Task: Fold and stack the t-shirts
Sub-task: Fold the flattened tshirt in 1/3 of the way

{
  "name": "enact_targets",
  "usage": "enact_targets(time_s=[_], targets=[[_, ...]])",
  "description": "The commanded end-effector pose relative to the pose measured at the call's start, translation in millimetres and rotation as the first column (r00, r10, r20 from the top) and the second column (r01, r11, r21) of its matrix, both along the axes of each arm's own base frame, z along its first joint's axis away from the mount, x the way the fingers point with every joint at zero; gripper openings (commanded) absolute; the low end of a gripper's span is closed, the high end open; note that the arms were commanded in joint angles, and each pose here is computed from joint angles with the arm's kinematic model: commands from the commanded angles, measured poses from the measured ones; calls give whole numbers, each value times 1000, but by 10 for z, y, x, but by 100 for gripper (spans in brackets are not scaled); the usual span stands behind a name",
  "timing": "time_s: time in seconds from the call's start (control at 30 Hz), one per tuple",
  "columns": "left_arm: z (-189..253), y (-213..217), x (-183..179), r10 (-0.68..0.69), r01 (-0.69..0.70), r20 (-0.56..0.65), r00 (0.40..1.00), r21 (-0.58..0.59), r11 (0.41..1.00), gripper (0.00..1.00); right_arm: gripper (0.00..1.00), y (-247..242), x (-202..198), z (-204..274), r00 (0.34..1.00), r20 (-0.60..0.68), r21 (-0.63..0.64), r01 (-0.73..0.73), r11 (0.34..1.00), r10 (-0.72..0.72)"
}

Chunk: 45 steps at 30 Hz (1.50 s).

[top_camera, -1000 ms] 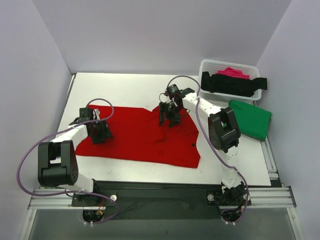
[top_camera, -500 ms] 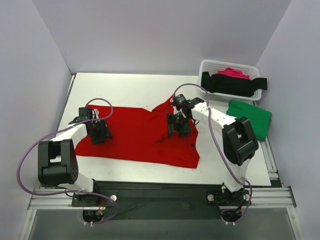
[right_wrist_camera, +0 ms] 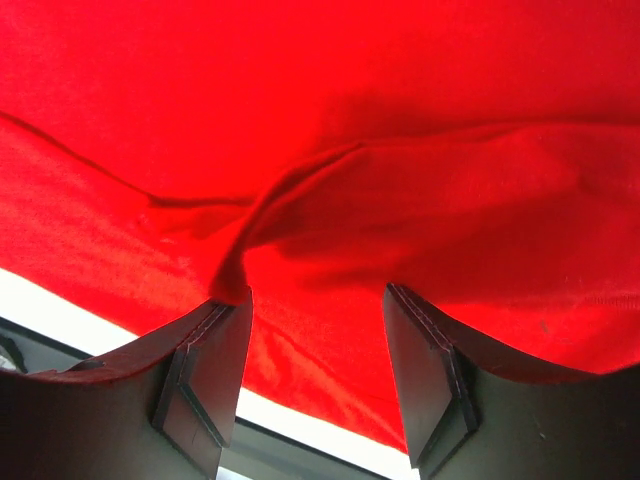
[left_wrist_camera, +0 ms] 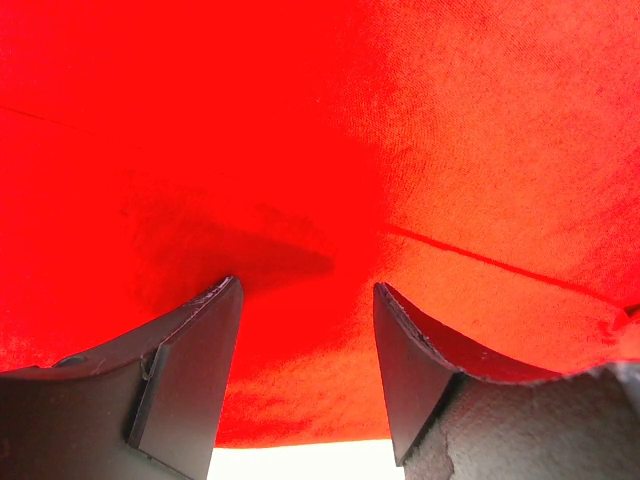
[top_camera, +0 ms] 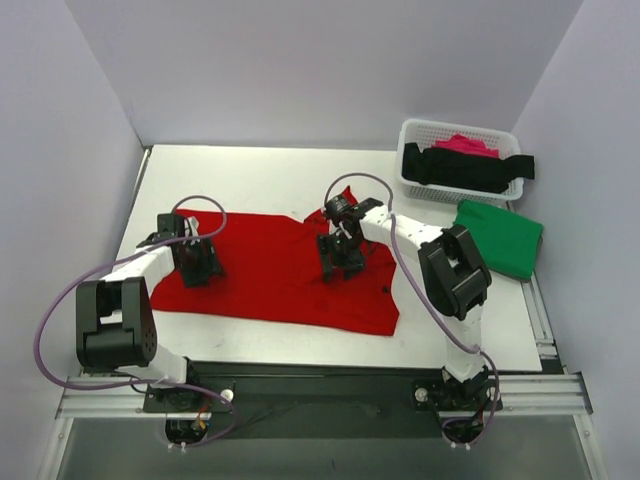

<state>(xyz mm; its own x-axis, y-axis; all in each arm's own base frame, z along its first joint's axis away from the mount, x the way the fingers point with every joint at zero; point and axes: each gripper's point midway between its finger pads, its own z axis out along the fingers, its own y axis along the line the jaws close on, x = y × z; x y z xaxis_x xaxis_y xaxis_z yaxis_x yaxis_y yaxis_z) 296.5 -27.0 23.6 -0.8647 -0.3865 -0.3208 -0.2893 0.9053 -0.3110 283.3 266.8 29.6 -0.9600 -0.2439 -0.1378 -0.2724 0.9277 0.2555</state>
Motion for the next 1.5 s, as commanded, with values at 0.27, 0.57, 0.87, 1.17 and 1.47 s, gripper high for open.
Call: enact_targets(time_s=[0.27,0.57,0.87,1.17,1.47], targets=[[-218,102,-305,-5,10,-119,993,43,999,66,55,168,226,90,999,35,8,-1,1000,1],[-203,116,-303,-7,12,-111,994,43,999,66,55,240,337,-43,1000,27,-3,8,1000,-7],[-216,116,-319,-6,10,-112,994,35,999,66,55,159,481,-56,995,89,-65,61,996,-55],[-208,115,-317,-4,7,-105,994,28,1000,66,56,281,589,-132,991,100,-58,91,994,-85],[-206,110,-332,-2,5,-104,995,22,1000,66,56,279,620,-159,988,128,-89,97,991,-85]])
